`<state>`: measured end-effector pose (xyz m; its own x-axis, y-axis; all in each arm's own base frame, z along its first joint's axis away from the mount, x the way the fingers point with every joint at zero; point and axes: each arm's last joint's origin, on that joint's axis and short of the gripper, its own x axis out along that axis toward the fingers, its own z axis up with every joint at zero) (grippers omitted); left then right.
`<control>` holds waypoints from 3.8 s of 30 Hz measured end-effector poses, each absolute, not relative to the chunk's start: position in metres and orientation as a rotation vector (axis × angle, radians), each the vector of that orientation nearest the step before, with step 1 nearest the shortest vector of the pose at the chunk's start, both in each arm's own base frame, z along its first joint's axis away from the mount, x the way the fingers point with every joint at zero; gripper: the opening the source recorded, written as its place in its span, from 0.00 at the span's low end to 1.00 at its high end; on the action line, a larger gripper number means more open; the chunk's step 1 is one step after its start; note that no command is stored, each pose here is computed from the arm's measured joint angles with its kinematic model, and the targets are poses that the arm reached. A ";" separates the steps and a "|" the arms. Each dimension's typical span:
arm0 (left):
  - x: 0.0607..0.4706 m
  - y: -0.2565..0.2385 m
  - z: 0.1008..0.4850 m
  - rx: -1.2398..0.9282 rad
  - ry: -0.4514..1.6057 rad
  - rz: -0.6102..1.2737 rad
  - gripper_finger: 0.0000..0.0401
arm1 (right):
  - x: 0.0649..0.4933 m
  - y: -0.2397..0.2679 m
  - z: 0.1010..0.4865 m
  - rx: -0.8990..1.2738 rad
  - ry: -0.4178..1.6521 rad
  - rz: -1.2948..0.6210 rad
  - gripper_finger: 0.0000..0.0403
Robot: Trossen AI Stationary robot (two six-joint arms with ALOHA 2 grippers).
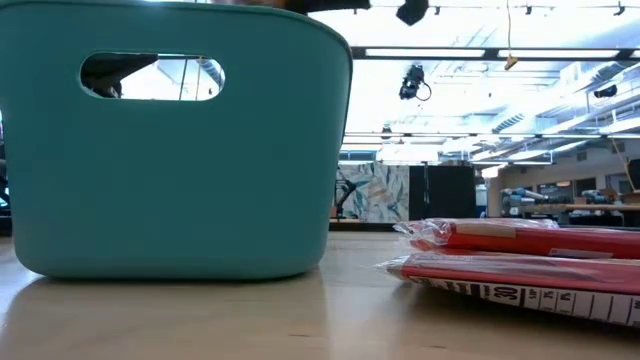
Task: Sort popcorn bags into baskets
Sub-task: Put the red popcorn bag into the green bin
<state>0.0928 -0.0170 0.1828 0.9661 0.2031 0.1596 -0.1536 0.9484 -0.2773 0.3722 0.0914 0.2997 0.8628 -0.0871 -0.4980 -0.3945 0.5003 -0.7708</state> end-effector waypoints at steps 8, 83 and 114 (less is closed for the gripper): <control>0.093 -0.017 0.183 -0.270 -0.188 0.182 0.02 | 0.398 0.107 0.264 -1.258 0.550 0.416 0.02; 0.088 -0.016 0.202 -0.044 -0.353 0.200 0.02 | 0.266 0.132 0.174 0.030 1.269 -0.366 0.52; 0.087 -0.015 0.202 -0.053 -0.350 0.228 0.02 | 0.268 0.130 0.173 -0.190 1.269 -0.248 0.08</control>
